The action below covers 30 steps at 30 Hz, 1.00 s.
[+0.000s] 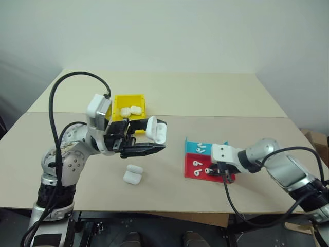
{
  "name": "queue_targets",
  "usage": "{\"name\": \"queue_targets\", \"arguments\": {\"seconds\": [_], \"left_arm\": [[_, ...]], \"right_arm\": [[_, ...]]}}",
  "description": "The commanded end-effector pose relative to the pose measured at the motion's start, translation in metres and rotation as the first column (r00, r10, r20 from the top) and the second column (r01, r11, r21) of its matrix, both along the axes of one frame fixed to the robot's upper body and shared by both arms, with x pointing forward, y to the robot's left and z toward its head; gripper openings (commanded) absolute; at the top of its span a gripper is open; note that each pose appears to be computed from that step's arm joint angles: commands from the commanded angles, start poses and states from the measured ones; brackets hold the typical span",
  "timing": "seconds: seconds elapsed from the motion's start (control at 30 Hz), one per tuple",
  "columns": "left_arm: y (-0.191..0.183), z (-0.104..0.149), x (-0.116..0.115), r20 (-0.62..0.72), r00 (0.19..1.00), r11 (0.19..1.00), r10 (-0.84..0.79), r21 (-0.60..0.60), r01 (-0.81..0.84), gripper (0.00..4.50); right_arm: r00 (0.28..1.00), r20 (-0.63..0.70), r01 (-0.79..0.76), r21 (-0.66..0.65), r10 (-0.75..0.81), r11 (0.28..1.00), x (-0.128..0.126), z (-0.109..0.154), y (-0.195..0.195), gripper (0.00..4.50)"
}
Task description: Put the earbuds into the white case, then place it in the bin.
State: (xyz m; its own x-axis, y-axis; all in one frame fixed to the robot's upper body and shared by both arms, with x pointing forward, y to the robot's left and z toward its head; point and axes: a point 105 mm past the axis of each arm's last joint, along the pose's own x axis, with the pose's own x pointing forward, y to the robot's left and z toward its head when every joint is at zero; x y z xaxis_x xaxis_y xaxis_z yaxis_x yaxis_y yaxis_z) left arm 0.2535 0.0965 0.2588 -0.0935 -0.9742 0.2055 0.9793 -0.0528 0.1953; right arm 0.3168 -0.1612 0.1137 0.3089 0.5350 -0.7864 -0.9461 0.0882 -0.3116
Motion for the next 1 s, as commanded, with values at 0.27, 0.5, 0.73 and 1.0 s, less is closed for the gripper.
{"name": "queue_targets", "arguments": {"seconds": [0.27, 0.5, 0.73, 1.0], "left_arm": [[0.003, 0.009, -0.010, 0.048, 0.999, 1.000, 0.006, -0.003, -0.006, 2.82], [0.002, 0.009, -0.010, 0.053, 0.999, 1.000, 0.007, -0.001, -0.007, 2.82], [0.002, 0.010, -0.009, 0.059, 0.998, 1.000, 0.004, -0.006, -0.004, 2.82], [0.003, 0.010, -0.008, 0.063, 0.998, 1.000, 0.010, -0.005, -0.010, 2.82]], "right_arm": [[0.999, -0.014, -0.035, -0.062, 0.035, 0.997, 0.005, -0.001, -0.007, 0.71], [0.999, -0.009, -0.032, -0.081, 0.032, 0.996, 0.005, 0.000, -0.010, 0.71], [0.999, -0.004, -0.037, -0.102, 0.037, 0.994, 0.007, 0.001, -0.011, 1.63], [1.000, -0.014, -0.028, -0.103, 0.027, 0.994, 0.008, 0.002, -0.011, 2.58]]}}
